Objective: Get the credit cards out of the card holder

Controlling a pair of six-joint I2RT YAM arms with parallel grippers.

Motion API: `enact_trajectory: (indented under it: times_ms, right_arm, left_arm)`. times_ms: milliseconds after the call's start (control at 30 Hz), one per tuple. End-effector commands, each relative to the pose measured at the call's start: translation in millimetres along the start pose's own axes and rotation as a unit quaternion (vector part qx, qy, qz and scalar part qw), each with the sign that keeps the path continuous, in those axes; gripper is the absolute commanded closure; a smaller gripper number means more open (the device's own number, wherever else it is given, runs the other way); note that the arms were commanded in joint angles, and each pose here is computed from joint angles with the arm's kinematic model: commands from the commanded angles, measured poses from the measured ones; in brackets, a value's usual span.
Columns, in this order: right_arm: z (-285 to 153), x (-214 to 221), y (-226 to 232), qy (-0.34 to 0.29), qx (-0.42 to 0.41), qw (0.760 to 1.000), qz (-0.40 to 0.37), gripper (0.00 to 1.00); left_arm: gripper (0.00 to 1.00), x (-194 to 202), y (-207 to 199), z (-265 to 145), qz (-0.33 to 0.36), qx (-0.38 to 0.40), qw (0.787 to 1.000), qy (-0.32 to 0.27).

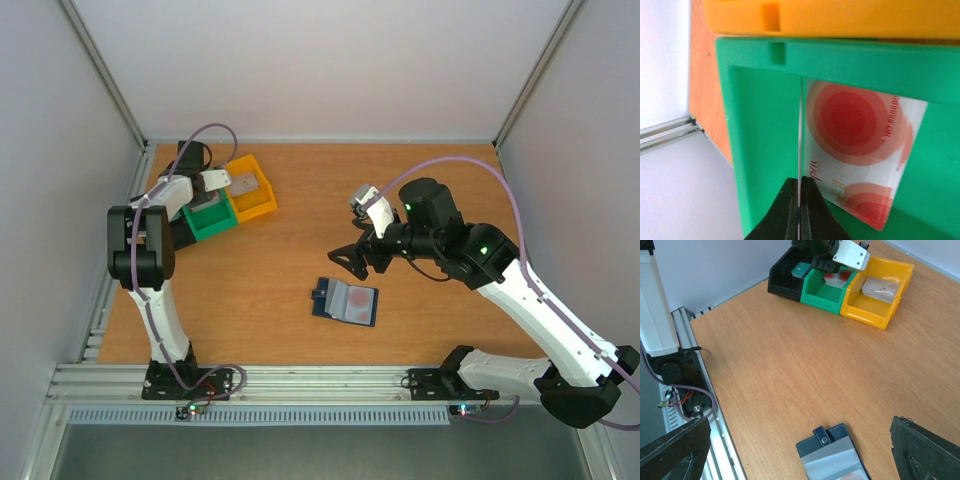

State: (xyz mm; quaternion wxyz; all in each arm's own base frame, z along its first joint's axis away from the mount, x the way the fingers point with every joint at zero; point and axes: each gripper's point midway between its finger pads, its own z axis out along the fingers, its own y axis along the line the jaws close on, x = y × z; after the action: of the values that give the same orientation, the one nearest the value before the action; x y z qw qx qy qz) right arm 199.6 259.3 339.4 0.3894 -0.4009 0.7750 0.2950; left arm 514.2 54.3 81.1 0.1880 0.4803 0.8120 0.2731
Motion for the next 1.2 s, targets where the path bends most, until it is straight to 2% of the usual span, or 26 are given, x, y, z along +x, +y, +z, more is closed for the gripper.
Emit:
enact_trajectory:
  times_ms: [0,167,200,267,300,467,633,833,933,1000,1067,1167]
  right_arm:
    - [-2.0,-4.8,3.3,-0.004,-0.012,1.000,-0.004,0.02]
    - [-1.6,-3.6,3.5,-0.001,-0.013,1.000,-0.003,0.01]
    - [-1.9,-3.9,3.8,-0.001,-0.014,1.000,-0.003,0.02]
    - [-2.9,-4.9,5.4,-0.003,-0.017,1.000,-0.003,0.02]
    - [-3.7,-5.1,6.3,-0.003,-0.019,1.000,-0.003,0.02]
    - [-4.4,-3.0,8.4,0.000,-0.025,1.000,-0.002,0.01]
    - [-4.7,-0.3,10.6,0.005,-0.030,1.000,-0.002,0.02]
    - [-7.3,0.3,11.5,0.006,-0.031,1.000,0.000,0.01]
    - [-5.2,3.8,-7.5,0.017,0.023,0.999,0.028,0.01]
    - [-2.7,12.3,-35.2,0.038,0.097,0.992,0.069,0.01]
    - [-7.6,29.4,-68.9,0.068,0.184,0.971,0.134,0.01]
    - [-20.4,73.2,-104.7,0.136,0.304,0.920,0.207,0.01]
  left_arm:
    - [1.00,-1.4,12.4,11.4,0.006,-0.044,0.999,0.001]
    - [0.96,-2.4,9.0,15.9,0.024,-0.049,0.998,-0.003]
    - [0.91,-1.9,5.0,16.3,0.026,-0.040,0.999,-0.003]
    - [0.69,-1.9,3.6,15.0,0.020,-0.032,0.999,-0.002]
    - [0.62,-1.5,6.7,14.4,0.012,-0.035,0.999,0.000]
    - [0.45,-8.8,12.5,-3.0,-0.017,-0.016,1.000,-0.021]
    - [0.32,-14.5,11.2,-21.1,-0.025,0.005,0.999,-0.048]
    - [0.26,-14.7,14.8,-36.2,-0.026,0.028,0.998,-0.058]
    - [0.25,-20.9,13.7,-58.1,-0.047,0.062,0.993,-0.084]
    - [0.23,-27.8,17.1,-82.8,-0.078,0.083,0.988,-0.107]
    - [0.20,-33.5,20.0,-114.1,-0.129,0.111,0.976,-0.133]
    - [0.12,-40.8,20.5,-167.7,-0.212,0.153,0.950,-0.170]
